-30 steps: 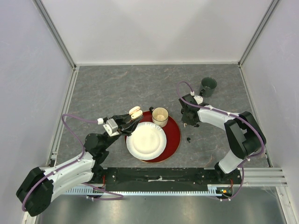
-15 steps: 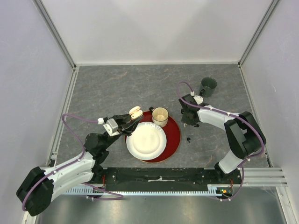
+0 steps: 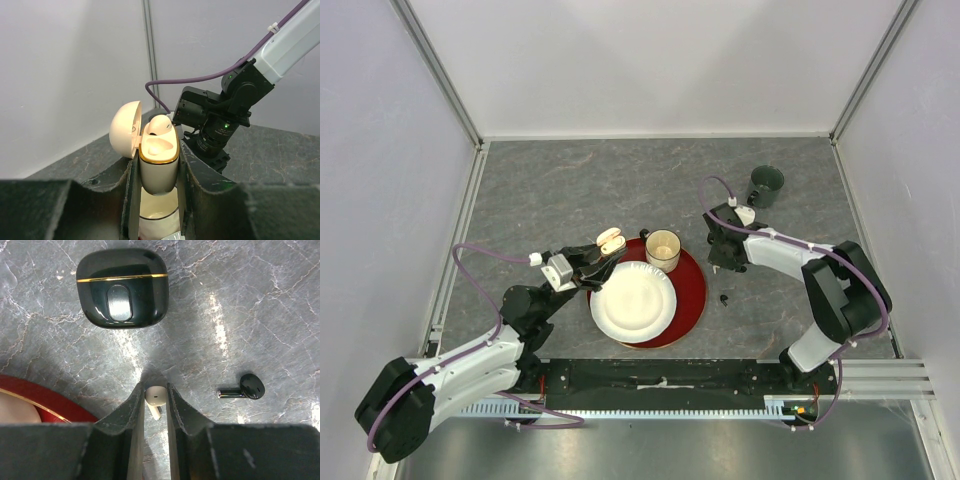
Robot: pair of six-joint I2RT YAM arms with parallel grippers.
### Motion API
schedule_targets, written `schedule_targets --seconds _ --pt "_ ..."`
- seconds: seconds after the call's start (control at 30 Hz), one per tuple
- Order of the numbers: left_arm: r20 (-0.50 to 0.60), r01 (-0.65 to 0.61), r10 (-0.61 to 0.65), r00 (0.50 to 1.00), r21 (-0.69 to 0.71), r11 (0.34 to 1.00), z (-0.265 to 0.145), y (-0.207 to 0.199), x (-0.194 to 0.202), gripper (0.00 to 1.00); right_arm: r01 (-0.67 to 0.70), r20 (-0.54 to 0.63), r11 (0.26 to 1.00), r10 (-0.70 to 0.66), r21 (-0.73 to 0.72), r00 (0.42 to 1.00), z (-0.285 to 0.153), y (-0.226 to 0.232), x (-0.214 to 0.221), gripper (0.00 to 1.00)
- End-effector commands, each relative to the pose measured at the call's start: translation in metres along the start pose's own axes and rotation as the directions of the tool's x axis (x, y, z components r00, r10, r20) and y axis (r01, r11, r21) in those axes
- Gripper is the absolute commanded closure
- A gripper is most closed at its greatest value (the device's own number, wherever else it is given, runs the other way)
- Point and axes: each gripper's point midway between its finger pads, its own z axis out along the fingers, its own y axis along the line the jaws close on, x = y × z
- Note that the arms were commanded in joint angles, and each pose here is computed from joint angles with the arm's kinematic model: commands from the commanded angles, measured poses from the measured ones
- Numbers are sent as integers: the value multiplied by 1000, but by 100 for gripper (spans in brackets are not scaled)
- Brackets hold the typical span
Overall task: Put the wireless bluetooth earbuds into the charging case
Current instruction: Pick up the earbud from the center of the board.
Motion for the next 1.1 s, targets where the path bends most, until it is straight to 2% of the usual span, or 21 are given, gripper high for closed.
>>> schedule_targets --seconds 0.0,0.13,0.3,1.07 --pt "70 -27 28 997 -16 1000 3 3 -18 98 -13 28 1000 13 12 1000 -6 -5 -1 88" --pt "73 -29 30 997 -11 1000 4 3 -20 98 11 27 999 -13 42 1000 -2 -9 -1 85" --pt "76 -30 30 997 -10 1000 4 3 -21 98 29 -9 998 -28 49 1000 4 -10 8 68" --pt "71 -27 28 997 -17 999 3 3 -19 98 16 -13 1000 -15 23 1000 -7 -7 13 63"
